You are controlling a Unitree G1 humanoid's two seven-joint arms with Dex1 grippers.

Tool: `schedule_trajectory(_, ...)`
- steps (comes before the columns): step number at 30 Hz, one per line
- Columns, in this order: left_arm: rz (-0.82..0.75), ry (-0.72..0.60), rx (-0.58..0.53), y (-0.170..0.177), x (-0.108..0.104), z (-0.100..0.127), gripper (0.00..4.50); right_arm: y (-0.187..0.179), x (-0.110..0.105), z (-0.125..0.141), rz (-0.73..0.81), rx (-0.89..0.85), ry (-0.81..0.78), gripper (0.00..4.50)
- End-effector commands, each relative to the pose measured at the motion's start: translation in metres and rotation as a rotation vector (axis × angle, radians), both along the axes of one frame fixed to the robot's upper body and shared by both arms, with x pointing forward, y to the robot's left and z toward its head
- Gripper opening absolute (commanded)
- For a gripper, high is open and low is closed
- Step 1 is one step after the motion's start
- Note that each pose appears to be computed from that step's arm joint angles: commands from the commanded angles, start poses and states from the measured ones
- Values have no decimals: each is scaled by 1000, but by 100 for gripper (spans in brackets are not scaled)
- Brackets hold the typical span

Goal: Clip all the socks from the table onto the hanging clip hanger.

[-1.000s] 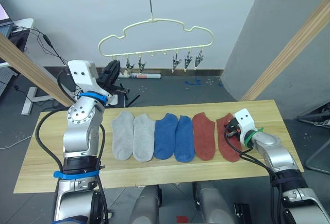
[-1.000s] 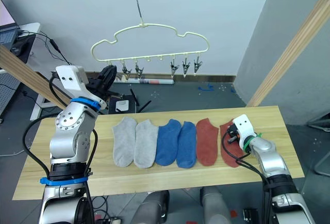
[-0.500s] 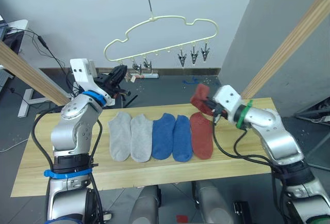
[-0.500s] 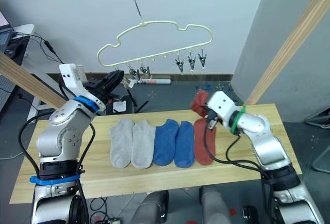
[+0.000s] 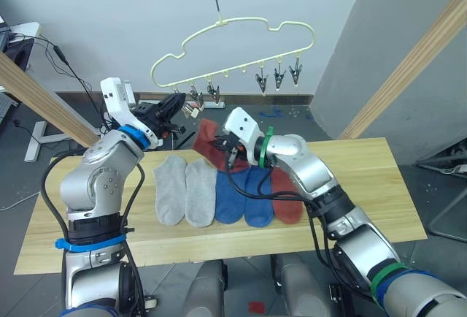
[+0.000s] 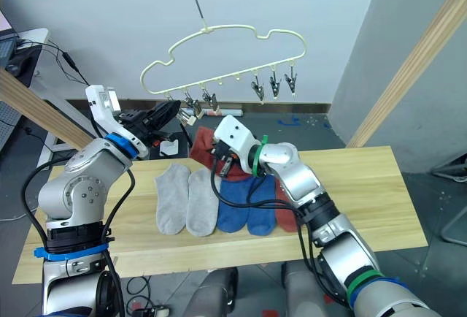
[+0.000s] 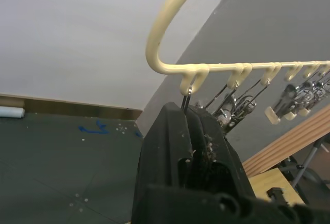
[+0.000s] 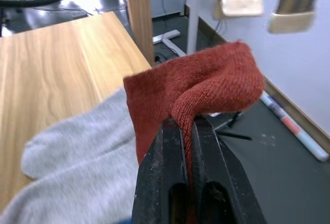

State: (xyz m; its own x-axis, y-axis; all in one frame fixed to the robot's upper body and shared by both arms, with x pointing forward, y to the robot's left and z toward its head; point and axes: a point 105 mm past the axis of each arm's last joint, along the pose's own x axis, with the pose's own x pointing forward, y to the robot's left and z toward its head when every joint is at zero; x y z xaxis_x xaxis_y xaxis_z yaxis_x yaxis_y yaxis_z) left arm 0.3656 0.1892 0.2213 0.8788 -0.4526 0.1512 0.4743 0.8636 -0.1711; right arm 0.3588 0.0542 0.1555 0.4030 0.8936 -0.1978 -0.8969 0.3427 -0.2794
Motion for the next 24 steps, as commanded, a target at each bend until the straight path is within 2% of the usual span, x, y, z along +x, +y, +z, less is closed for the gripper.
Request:
schedule_trajectory(1,-13,-43,-4,-1,-7,13,0,14,-3,12,56,21,-38,4)
schedule_trajectory(12,-17,-18,-14,-3,-8,8,0,36,-9,45,103,126,-98,4)
schedule_trajectory(21,-30,29,-62,-3,-9,2,0,38,-12,49,112,140,-107,4)
schedule_trajectory(24,-26,43,-76,-2,-9,1,84,38,-10,50,104,143,-110,0)
